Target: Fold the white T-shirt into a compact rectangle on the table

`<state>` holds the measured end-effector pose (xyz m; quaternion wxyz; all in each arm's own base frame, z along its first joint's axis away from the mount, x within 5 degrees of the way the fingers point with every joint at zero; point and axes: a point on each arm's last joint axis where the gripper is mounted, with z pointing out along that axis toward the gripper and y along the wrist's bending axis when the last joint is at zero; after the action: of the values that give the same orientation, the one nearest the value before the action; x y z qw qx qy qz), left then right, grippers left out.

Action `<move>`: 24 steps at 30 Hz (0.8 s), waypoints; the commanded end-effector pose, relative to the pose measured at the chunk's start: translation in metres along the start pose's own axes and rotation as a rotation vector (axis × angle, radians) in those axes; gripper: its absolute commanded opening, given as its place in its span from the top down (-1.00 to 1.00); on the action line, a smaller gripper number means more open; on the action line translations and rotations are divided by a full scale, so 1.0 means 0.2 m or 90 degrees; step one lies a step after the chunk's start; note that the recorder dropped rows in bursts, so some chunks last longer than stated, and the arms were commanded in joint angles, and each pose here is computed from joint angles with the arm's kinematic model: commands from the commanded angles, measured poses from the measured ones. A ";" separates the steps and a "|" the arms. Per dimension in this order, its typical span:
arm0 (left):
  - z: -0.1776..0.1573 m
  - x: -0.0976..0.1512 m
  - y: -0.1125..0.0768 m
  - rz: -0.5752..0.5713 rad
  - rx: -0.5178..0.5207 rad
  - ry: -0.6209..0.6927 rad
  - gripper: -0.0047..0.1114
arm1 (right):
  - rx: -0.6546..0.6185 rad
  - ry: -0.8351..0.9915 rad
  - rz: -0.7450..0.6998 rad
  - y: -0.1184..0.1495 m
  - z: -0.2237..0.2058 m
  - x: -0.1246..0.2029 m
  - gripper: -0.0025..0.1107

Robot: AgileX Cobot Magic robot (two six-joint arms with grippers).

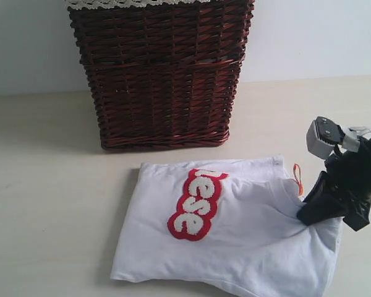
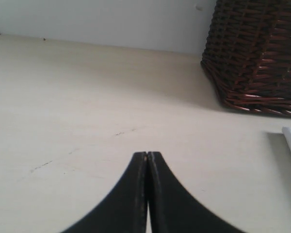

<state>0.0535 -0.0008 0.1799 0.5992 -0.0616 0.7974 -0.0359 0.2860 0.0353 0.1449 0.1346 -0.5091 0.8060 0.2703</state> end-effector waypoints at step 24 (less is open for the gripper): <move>0.00 -0.01 0.00 0.000 0.005 -0.010 0.92 | 0.033 0.011 0.029 0.01 -0.05 -0.01 0.96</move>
<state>0.0535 -0.0008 0.1799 0.5992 -0.0616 0.7974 -0.0359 0.2860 0.0325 0.1516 0.1339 -0.4939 0.8226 0.2481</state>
